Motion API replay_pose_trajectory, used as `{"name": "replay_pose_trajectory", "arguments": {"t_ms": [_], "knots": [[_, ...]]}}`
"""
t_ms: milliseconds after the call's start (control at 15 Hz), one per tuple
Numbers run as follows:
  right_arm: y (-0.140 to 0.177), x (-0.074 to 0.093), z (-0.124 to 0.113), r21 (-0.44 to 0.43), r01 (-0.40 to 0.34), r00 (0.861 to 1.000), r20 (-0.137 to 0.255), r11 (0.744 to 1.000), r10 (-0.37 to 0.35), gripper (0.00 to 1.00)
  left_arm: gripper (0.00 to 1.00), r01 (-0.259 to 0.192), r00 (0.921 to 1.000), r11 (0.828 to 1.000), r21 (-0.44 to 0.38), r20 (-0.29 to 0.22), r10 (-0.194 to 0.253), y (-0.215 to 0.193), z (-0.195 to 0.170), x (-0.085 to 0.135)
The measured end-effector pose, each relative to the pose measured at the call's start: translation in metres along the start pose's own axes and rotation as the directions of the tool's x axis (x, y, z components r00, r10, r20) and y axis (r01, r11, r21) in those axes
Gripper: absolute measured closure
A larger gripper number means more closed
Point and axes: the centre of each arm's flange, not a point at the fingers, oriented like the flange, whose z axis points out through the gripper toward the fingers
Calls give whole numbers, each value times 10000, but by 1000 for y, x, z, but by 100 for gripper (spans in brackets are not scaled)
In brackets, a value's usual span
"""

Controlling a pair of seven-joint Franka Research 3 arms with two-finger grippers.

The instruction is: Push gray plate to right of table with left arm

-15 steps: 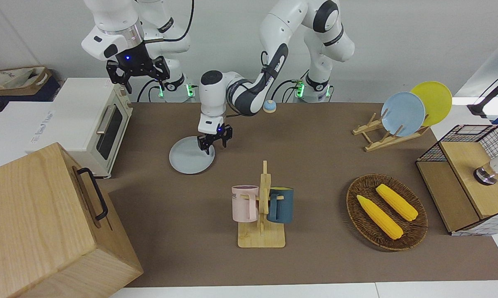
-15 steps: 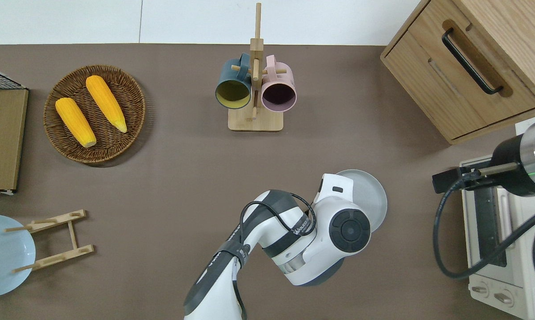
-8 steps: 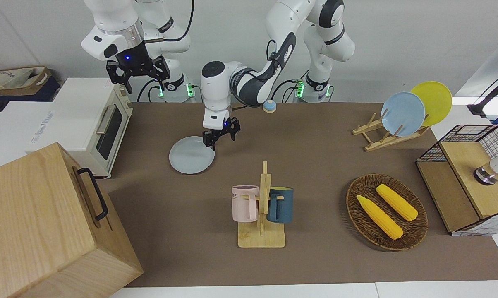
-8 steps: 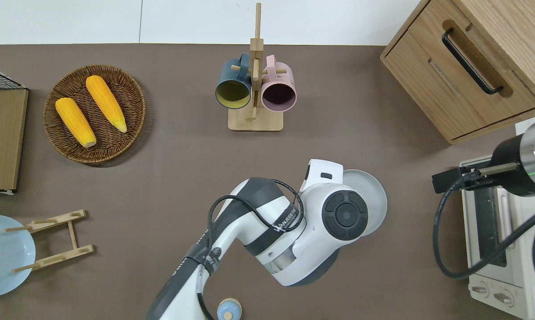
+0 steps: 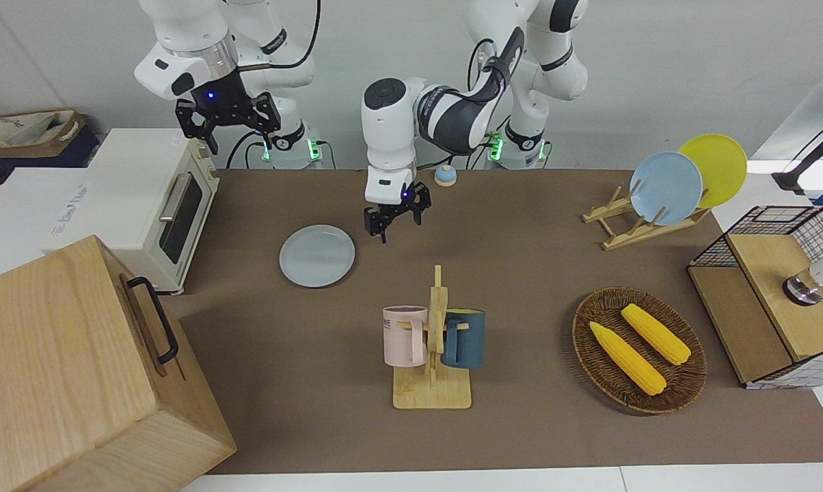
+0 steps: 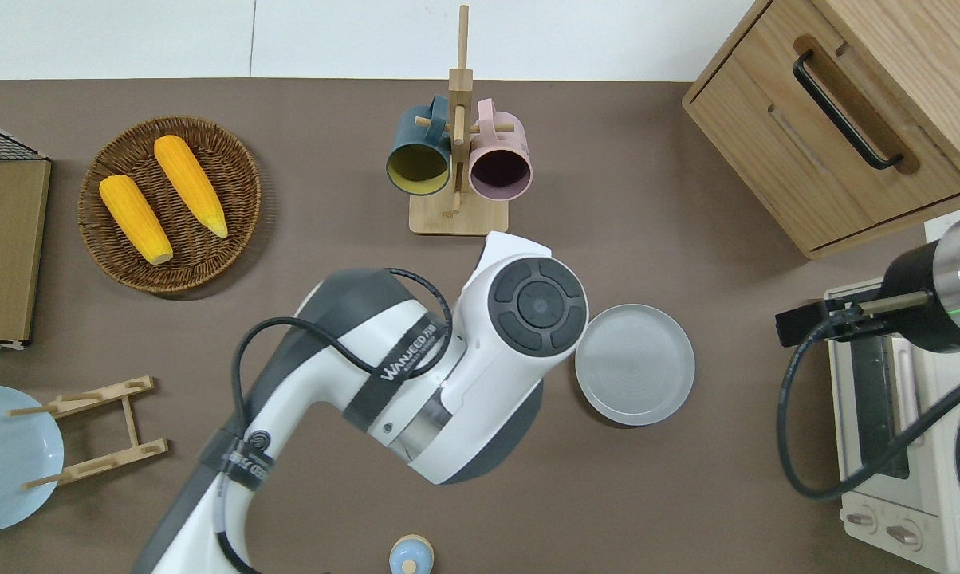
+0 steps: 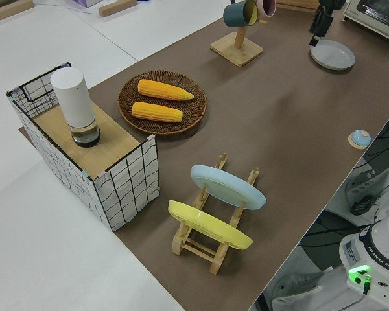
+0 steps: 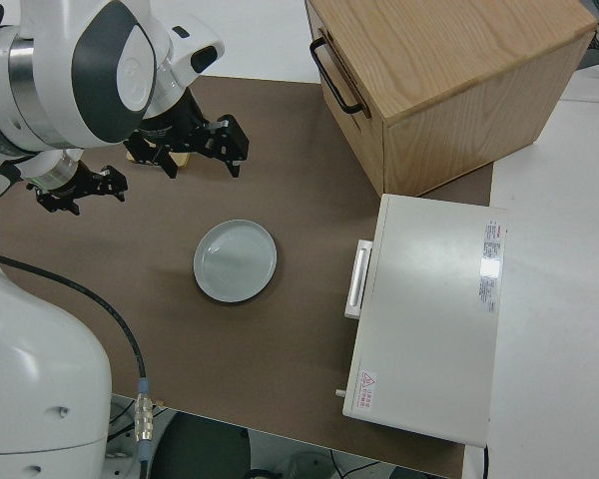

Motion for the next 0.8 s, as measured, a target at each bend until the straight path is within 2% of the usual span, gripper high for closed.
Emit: {"name": "replay_pose_trajectory", "arguments": {"t_ms": [200,400,600,800], "knots": [[0,0,0,0,0,10000,0,10000,0,1,0,-637,9975,9977,-217,285,643,-31,-31,38],[0,0,0,0,0,10000,0,10000,0,1,0,-1287,9911,9911,-345,296,1297,-79,-70,70],[0,0,0,0,0,10000,0,10000,0,1,0,-2104,9756,9771,-320,581,2120,-128,-95,95],[0,0,0,0,0,10000,0,10000,0,1,0,-2822,9563,9584,-429,677,2846,-180,-118,118]]}}
